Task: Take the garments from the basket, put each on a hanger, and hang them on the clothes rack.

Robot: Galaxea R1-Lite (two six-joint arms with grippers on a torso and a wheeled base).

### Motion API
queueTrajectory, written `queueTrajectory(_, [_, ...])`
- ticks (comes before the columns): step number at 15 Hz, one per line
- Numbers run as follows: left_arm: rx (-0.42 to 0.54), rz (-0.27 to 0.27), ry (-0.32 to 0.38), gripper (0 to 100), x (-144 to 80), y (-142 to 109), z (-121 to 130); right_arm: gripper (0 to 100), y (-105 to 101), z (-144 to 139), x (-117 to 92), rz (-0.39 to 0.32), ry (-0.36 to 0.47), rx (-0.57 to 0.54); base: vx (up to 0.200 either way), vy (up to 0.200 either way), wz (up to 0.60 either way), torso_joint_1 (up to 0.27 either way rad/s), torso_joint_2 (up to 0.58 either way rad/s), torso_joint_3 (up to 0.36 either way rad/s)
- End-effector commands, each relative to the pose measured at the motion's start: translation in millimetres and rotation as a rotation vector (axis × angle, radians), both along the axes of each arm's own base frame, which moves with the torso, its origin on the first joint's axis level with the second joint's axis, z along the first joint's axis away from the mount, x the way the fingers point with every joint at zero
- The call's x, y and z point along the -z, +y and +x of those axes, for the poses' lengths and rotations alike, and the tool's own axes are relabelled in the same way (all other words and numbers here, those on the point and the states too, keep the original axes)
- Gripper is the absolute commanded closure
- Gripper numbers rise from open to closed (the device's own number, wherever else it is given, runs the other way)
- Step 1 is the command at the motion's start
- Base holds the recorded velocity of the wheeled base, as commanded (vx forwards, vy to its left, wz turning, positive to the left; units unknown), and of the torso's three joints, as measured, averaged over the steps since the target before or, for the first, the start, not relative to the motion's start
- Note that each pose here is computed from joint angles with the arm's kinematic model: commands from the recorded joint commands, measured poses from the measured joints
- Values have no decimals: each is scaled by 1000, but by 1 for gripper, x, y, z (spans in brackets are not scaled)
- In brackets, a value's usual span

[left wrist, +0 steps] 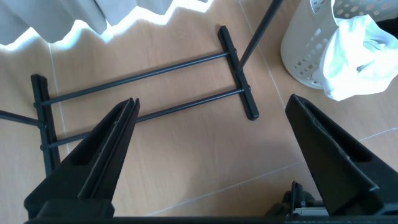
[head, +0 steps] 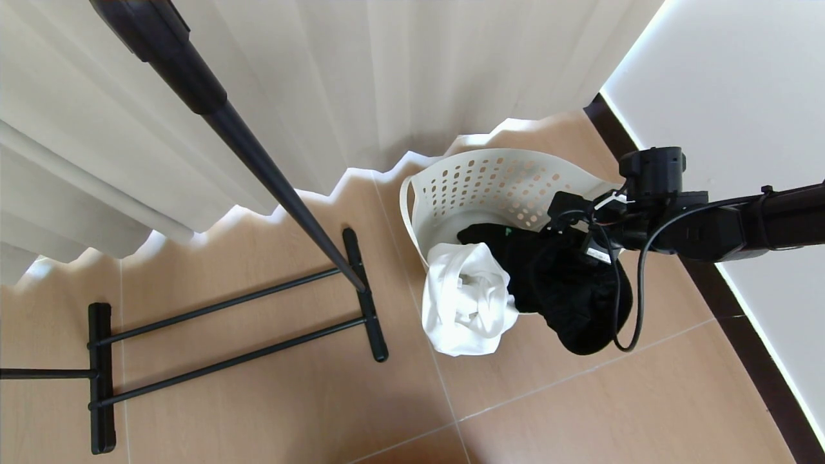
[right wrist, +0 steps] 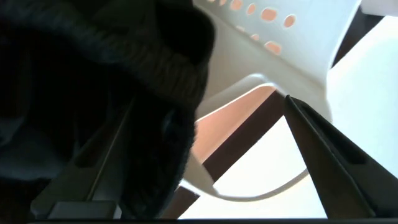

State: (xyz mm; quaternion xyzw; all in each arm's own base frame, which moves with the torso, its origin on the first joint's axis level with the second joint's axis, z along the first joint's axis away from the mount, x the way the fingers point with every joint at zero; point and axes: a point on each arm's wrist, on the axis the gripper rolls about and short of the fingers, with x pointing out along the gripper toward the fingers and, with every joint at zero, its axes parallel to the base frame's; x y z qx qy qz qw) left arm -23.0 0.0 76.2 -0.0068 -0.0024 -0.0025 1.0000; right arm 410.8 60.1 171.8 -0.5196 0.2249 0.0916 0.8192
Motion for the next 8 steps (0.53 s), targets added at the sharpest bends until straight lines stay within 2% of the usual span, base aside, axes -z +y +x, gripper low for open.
queueTrajectory(1, [0, 0, 0, 0, 0, 0, 0, 0, 1, 8, 0, 2, -13, 1, 0, 0, 0, 0, 0, 0])
queueTrajectory(4, [0, -2, 0, 0, 0, 0, 0, 0, 2, 12, 3, 3, -14, 1, 0, 0, 0, 0, 0, 0])
queueTrajectory(5, [0, -2, 0, 0, 0, 0, 0, 100, 2, 12, 3, 3, -14, 1, 0, 0, 0, 0, 0, 0])
queueTrajectory(8, [0, -2, 0, 0, 0, 0, 0, 100, 1, 9, 1, 9, -14, 1, 0, 0, 0, 0, 0, 0])
